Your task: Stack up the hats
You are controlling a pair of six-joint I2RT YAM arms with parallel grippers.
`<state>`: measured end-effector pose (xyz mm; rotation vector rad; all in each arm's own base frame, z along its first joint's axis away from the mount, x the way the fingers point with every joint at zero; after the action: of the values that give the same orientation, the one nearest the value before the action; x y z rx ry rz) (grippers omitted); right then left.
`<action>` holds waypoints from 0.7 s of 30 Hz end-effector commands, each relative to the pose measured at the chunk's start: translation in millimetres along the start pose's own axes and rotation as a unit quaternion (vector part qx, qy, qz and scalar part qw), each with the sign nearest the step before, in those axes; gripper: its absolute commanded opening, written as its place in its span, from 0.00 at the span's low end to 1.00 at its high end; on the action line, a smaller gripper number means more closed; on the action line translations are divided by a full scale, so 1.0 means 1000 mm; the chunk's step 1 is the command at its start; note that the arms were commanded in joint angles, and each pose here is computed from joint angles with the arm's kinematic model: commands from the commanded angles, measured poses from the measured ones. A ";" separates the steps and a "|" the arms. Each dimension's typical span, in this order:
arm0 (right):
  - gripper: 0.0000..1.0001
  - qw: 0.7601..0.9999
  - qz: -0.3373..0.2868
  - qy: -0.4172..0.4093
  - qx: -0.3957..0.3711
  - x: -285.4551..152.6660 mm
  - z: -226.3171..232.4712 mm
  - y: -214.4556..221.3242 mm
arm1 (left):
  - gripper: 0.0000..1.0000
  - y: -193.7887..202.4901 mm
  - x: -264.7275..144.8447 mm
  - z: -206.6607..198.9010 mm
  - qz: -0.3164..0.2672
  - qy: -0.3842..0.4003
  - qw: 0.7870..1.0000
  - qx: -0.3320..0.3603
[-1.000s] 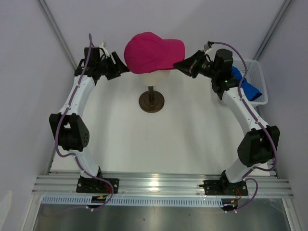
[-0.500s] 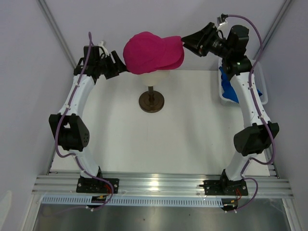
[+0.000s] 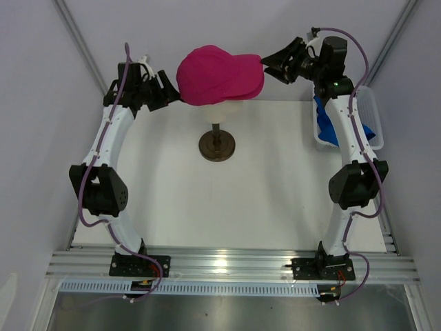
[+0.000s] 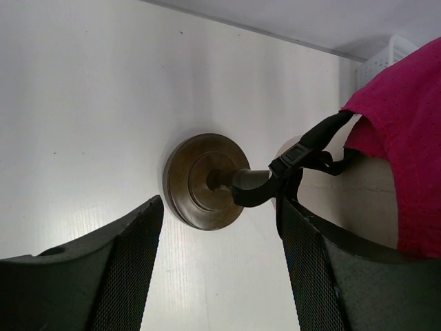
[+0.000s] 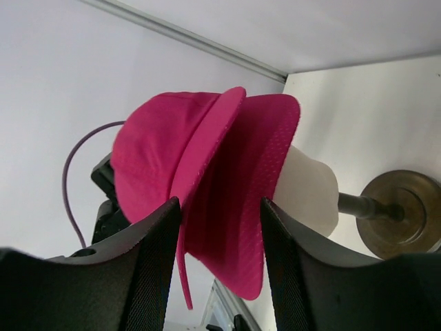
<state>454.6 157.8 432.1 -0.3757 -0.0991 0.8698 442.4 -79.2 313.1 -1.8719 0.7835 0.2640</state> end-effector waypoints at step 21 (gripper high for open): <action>0.00 0.998 0.016 0.067 0.001 0.010 -0.030 0.006 | 0.71 -0.001 0.010 0.003 -0.002 -0.022 0.999 0.024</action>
<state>460.9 172.0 432.0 -0.3932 -0.0795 0.8990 447.1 -79.6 312.8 -1.8590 0.7700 0.2748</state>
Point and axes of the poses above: each gripper's point midway between its finger pads, its own x axis out along the fingers, its own z axis along the line the jaws close on, y = z × x, the point moved 7 cm from there along -x, back along the fingers, and after that the axes turned 8 degrees about x, right-handed, at the moved point
